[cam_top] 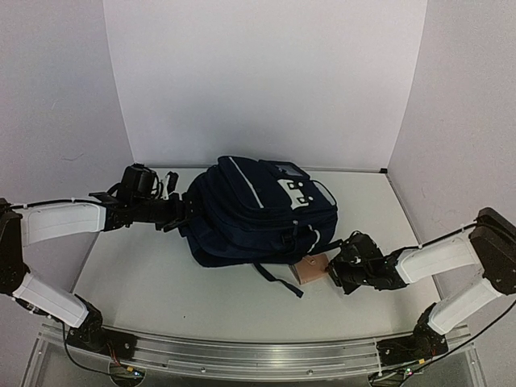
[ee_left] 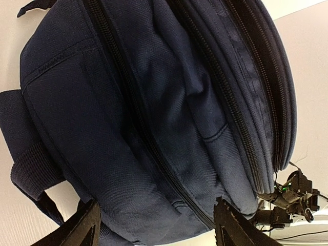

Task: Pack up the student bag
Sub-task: Pick up the personal item from the center of the board.

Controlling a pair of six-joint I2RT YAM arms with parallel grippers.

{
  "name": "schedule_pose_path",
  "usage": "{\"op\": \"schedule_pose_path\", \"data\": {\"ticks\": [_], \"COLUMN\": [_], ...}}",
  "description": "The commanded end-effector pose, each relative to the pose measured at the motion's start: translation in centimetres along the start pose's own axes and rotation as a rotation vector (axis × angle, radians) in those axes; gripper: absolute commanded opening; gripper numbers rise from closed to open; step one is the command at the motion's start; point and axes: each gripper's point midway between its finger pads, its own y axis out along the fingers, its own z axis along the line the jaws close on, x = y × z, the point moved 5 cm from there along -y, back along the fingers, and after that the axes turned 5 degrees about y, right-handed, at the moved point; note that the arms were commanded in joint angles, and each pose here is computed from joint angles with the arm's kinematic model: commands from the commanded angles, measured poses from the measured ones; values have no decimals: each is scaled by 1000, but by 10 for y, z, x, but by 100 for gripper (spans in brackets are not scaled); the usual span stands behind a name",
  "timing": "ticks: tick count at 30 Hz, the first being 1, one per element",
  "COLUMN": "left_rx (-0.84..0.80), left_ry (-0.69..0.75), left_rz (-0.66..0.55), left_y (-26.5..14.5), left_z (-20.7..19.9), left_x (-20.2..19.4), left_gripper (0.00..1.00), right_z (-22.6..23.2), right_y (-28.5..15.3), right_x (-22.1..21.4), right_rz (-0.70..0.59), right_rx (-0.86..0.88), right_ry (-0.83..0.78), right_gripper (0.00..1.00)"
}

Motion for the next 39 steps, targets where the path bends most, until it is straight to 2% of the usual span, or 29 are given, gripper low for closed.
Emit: {"op": "schedule_pose_path", "data": {"ticks": [1, 9, 17, 25, 31, 36, 39], "left_rx": [-33, -56, -104, -291, -460, -575, -688], "left_ry": [65, 125, 185, 269, 390, 464, 514], "left_rz": [-68, -101, -156, -169, -149, -97, -74], "left_y": [-17, -34, -55, -72, -71, -61, -59], "left_z": [-18, -32, -60, -123, -176, -208, -229], "left_x": [18, 25, 40, 50, 41, 31, 24], "left_gripper": [76, 76, 76, 77, 86, 88, 89], "right_z": [1, 22, 59, 132, 193, 231, 246], "right_y": [5, -22, -96, -183, -237, -249, -254], "right_x": [3, 18, 45, 45, 13, -30, -46], "right_rz": [-30, -128, -301, -330, -189, 32, 114], "right_rx": [-2, 56, 141, 403, 728, 944, 1069], "right_ry": [-26, -99, -234, -487, -664, -785, -812], "right_gripper": [1, 0, 0, 0, 0, 0, 0]}}
